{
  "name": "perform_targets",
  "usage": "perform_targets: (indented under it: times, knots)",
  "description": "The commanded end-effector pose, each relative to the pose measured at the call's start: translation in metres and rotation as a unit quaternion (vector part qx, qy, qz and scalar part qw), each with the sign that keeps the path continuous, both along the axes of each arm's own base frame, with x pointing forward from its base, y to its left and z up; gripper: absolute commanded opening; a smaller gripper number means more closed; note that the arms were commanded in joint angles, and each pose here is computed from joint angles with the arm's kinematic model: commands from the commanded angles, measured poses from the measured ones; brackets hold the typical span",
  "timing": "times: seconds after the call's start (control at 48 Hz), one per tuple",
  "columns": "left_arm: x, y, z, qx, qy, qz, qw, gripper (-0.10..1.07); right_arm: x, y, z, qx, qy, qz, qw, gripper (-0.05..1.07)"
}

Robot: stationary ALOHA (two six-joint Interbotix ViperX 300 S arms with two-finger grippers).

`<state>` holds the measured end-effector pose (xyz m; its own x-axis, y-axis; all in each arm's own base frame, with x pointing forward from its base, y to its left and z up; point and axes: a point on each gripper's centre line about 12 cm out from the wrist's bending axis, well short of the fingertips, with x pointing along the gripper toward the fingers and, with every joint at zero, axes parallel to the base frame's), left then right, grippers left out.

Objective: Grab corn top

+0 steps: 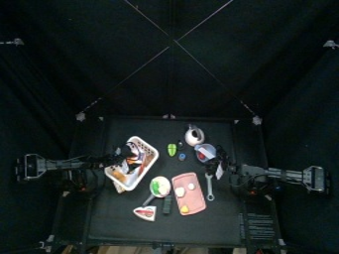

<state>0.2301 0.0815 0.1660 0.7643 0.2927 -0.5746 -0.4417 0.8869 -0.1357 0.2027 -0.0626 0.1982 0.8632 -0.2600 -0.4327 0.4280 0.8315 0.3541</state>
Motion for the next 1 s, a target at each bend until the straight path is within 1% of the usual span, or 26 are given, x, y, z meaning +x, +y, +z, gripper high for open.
perform_targets:
  times: [0.0,0.083,0.104,0.167,0.208,0.292,0.333,0.438,0.521,0.542,0.604,0.688,0.792,0.896,0.979]
  knots:
    - [0.006,0.0,0.01,0.008,-0.016,-0.004,0.9998,0.95,0.014,0.004,0.026,-0.019,-0.059,0.028,0.9977,0.79]
    - [0.01,-0.007,0.017,0.013,-0.029,-0.018,0.9993,0.95,0.023,0.015,0.032,-0.03,-0.085,0.068,0.9936,0.79]
    - [0.012,-0.01,0.02,0.016,-0.035,-0.026,0.9989,0.95,0.027,0.02,0.033,-0.034,-0.09,0.085,0.9917,0.79]
    - [0.016,-0.015,0.026,0.024,-0.046,-0.039,0.9979,0.95,0.034,0.032,0.031,-0.036,-0.093,0.121,0.9877,0.79]
    - [0.019,-0.018,0.03,0.031,-0.053,-0.048,0.9969,0.95,0.037,0.042,0.027,-0.033,-0.087,0.145,0.9851,0.79]
    - [0.024,-0.025,0.036,0.049,-0.068,-0.067,0.9942,0.95,0.045,0.064,0.015,-0.027,-0.063,0.193,0.9788,0.79]
    - [0.026,-0.029,0.039,0.058,-0.075,-0.076,0.9926,0.95,0.049,0.076,0.011,-0.024,-0.053,0.218,0.9741,0.79]
    - [0.031,-0.039,0.047,0.079,-0.098,-0.098,0.9872,0.95,0.06,0.113,-0.001,-0.026,-0.017,0.288,0.9572,0.79]
    - [0.034,-0.047,0.051,0.091,-0.116,-0.112,0.9827,0.95,0.067,0.134,-0.014,-0.035,0.025,0.322,0.9457,0.79]
    - [0.034,-0.05,0.052,0.095,-0.121,-0.117,0.9811,0.95,0.07,0.14,-0.019,-0.039,0.044,0.33,0.9423,0.79]
    - [0.036,-0.057,0.055,0.1,-0.134,-0.127,0.9777,0.95,0.076,0.148,-0.03,-0.049,0.081,0.337,0.9366,0.79]
    - [0.037,-0.064,0.057,0.101,-0.144,-0.137,0.9747,0.95,0.087,0.154,-0.04,-0.059,0.122,0.335,0.9323,0.79]
    - [0.037,-0.073,0.056,0.099,-0.148,-0.152,0.9722,0.95,0.1,0.162,-0.053,-0.072,0.168,0.331,0.9257,0.79]
    - [0.035,-0.077,0.054,0.095,-0.146,-0.158,0.9719,0.95,0.112,0.168,-0.058,-0.081,0.194,0.326,0.9219,0.8]
    - [0.034,-0.077,0.052,0.091,-0.144,-0.156,0.9729,0.95,0.12,0.171,-0.06,-0.084,0.206,0.321,0.9207,0.8]
